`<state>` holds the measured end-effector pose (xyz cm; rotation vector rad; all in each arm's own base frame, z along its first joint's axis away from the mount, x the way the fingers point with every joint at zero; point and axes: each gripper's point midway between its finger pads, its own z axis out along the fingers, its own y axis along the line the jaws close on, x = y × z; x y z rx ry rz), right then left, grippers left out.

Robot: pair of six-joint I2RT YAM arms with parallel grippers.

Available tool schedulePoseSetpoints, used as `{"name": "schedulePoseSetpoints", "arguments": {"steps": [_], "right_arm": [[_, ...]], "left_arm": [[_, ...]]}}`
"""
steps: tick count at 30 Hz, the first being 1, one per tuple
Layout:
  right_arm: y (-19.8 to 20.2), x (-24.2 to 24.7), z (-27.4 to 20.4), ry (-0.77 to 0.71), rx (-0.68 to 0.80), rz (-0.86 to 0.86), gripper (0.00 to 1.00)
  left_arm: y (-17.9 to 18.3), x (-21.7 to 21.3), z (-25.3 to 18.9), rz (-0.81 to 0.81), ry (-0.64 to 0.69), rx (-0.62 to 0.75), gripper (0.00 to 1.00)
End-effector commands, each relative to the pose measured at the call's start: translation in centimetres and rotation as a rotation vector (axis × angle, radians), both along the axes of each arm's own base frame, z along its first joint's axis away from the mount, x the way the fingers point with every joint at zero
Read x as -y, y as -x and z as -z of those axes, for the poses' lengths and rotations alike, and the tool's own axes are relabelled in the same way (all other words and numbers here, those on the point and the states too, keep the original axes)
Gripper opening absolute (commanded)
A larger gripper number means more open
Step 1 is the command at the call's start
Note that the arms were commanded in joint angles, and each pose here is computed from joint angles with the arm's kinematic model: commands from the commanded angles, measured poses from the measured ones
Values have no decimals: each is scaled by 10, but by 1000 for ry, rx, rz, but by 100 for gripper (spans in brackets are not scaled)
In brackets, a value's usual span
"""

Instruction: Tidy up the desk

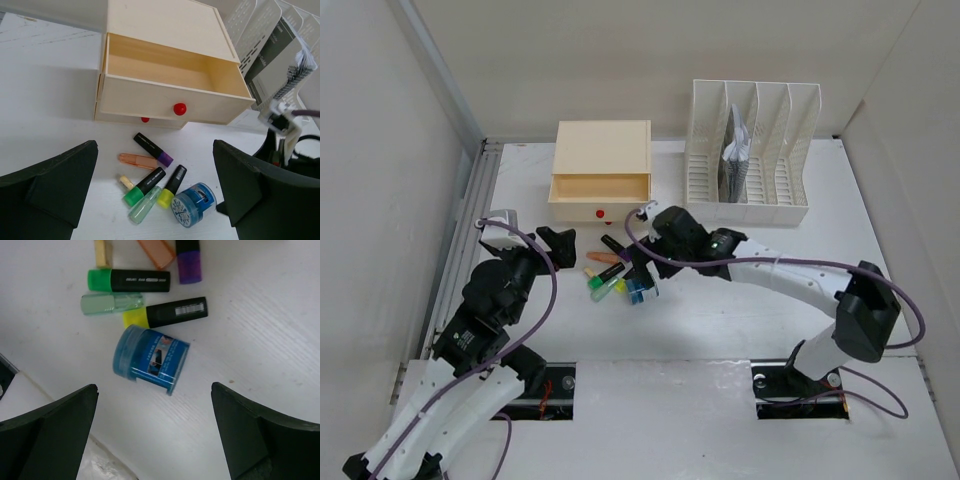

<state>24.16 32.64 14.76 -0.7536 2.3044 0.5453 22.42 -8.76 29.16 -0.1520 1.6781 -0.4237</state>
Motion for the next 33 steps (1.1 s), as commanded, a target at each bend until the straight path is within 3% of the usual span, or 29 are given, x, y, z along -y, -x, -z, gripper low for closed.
{"name": "schedulePoseSetpoints", "arguments": {"steps": [1,6,18,33], "right_arm": [[13,-25,9,-50,-46,3,100],[18,-26,43,27,-65,25,100],[3,-32,72,117,-83,69,100],[10,-47,57,77,-97,14,100]], "left_arm": [[-3,-3,-11,-15,10,49,100],[-7,1,-5,5,-6,35,100],[-3,3,-11,32,10,58,100],[1,4,-15,50,26,81,100]]}}
